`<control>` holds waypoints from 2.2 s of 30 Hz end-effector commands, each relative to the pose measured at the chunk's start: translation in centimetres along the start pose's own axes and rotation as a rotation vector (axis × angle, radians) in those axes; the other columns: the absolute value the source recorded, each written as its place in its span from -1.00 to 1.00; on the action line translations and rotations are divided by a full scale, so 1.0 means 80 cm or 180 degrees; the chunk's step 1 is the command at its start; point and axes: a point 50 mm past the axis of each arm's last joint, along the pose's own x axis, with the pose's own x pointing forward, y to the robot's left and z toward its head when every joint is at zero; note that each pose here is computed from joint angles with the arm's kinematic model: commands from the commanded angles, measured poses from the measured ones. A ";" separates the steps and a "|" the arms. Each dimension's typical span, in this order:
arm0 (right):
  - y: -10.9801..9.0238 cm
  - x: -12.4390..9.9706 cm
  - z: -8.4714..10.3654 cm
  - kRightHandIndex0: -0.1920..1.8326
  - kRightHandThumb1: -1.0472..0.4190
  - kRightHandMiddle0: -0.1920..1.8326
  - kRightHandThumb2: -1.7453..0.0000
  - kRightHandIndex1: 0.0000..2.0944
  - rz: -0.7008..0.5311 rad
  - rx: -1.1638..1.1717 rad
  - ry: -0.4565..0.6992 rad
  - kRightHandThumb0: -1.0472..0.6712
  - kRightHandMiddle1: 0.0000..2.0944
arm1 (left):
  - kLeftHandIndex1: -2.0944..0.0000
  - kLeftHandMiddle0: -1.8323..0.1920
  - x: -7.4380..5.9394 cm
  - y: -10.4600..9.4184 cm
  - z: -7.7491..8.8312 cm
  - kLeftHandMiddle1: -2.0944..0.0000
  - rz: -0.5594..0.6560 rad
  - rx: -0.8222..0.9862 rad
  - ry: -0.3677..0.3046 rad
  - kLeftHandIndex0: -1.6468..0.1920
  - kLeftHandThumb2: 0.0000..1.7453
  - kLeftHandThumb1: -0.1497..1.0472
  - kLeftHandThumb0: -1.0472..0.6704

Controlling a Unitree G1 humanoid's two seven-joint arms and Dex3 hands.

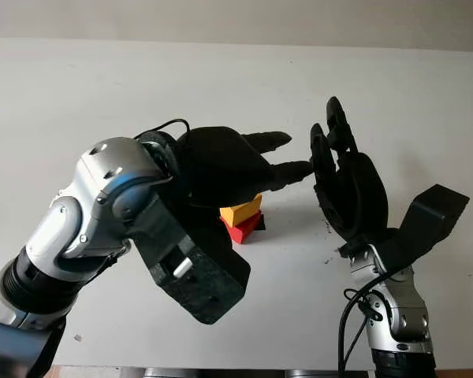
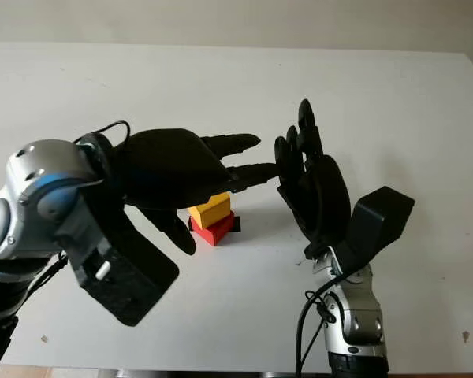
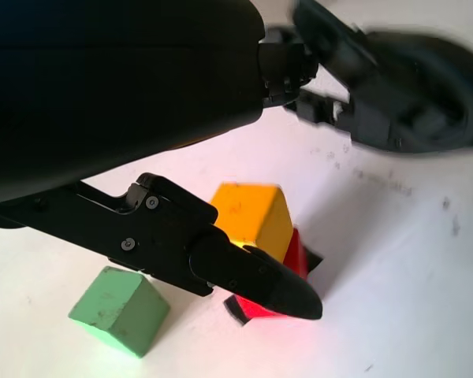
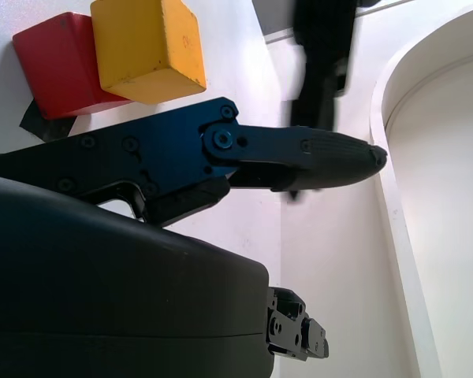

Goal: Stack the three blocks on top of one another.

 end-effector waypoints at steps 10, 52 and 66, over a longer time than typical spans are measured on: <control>-0.005 0.000 0.005 -1.00 -1.00 -1.00 0.48 -1.00 -0.0025 -0.0008 -0.0029 -0.64 -1.00 | 0.89 0.76 -0.057 0.027 -0.090 0.90 0.1170 -0.1010 0.0655 0.75 -0.94 0.80 -0.58; -0.016 0.002 0.011 -1.00 -1.00 -1.00 0.49 -1.00 -0.0025 -0.0016 -0.0033 -0.62 -1.00 | 0.91 0.85 -0.049 -0.051 -0.151 0.95 0.0350 0.0688 0.0697 0.50 -0.95 0.56 -0.29; -0.017 -0.002 0.006 -1.00 -1.00 -1.00 0.48 -1.00 -0.0003 -0.0018 0.0024 -0.62 -1.00 | 0.92 0.81 -0.027 -0.034 -0.152 0.94 0.0283 0.1145 0.0282 0.42 -0.94 0.59 -0.31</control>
